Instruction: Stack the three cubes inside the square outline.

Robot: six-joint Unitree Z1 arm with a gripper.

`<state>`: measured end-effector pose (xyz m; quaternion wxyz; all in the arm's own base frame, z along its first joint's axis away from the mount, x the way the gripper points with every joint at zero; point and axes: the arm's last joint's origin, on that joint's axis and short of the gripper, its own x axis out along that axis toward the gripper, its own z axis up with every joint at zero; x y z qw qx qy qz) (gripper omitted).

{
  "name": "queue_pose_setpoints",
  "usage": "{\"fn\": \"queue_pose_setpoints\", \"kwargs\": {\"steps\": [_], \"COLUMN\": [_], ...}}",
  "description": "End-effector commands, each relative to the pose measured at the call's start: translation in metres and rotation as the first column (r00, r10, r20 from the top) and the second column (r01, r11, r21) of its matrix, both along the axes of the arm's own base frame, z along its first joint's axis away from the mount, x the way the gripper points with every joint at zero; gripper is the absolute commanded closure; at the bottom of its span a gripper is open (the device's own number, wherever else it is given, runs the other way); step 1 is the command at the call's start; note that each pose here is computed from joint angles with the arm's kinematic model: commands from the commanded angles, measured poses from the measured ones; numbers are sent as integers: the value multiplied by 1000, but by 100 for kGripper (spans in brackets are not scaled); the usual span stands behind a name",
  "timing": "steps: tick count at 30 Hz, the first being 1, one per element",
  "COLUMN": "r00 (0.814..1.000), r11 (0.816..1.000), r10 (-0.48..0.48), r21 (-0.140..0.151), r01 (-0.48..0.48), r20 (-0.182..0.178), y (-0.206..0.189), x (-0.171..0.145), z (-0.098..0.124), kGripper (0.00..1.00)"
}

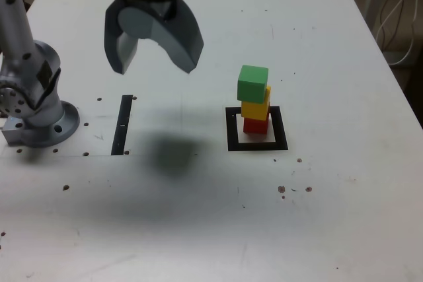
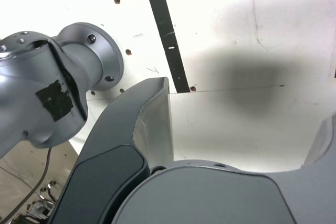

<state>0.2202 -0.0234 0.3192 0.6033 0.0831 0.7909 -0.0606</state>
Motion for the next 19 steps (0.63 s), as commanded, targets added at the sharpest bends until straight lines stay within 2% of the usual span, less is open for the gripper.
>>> {"fn": "queue_pose_setpoints", "kwargs": {"steps": [1, 4, 6, 9, 12, 15, 19], "r00": [1000, 999, 998, 997, 995, 991, 986], "r11": [1000, 1000, 999, 998, 998, 997, 994], "r10": [2, 16, 29, 49, 54, 70, 108], "r21": [-9, 2, 15, 35, 46, 43, 31], "r01": [-3, -16, -28, -47, -51, -65, -105], "r20": [-14, -47, -49, -55, -85, -114, -124], "y": [0, -1, -3, -5, -6, -8, -9], "x": [-2, -9, -10, -3, 6, 11, 14], "z": [-8, -18, -24, -34, -44, -49, -51], "kGripper": [1, 1, 1, 1, 1, 1, 1]}}
